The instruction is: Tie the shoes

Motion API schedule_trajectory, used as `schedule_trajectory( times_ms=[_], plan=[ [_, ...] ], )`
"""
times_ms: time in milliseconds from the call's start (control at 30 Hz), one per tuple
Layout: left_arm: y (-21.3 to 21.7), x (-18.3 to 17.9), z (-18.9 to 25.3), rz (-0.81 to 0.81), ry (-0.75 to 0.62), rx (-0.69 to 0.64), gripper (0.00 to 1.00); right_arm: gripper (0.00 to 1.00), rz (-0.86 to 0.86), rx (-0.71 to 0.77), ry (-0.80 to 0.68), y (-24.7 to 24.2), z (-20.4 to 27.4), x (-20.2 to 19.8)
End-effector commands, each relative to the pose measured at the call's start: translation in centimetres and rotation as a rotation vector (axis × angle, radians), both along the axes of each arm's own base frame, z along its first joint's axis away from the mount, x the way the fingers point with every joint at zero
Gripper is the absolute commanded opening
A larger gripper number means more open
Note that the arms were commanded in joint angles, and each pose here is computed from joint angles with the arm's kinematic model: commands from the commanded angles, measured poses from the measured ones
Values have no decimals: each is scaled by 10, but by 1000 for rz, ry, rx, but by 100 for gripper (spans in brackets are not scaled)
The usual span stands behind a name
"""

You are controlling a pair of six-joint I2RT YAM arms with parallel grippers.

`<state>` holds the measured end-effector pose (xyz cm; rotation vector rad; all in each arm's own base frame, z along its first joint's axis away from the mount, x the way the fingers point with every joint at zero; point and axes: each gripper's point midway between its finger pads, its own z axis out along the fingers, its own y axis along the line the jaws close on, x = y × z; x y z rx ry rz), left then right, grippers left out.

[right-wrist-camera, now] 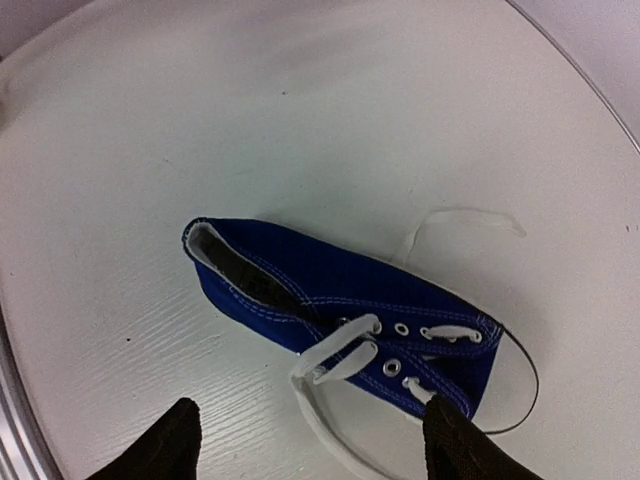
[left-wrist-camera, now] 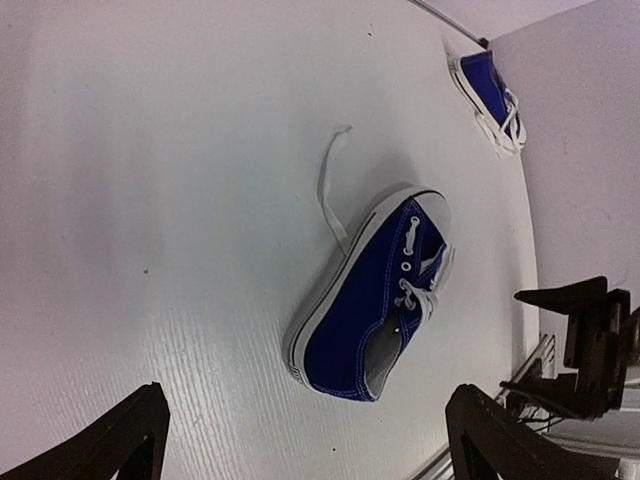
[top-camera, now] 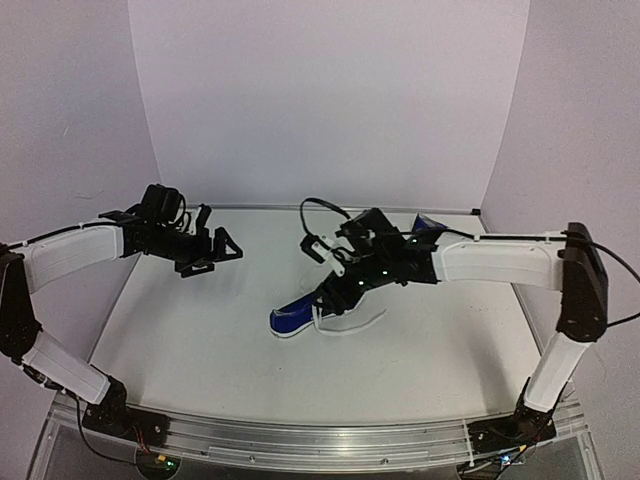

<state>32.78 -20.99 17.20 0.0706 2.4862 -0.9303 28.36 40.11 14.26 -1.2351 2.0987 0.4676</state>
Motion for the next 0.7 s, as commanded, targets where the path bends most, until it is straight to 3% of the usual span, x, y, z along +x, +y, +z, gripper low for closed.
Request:
schedule_trajectory(
  times_ms=[0,167,667],
  plan=[
    [-39,-26,2,-225,-72,32,99,74,-257,264,164,-25,12,-6],
    [-63,-54,-19,-395,-74,176,92,74,-394,402,312,-56,-7,-12],
    [-112,-67,-85,-631,-154,442,67,74,-447,504,409,-87,-14,-7]
  ],
)
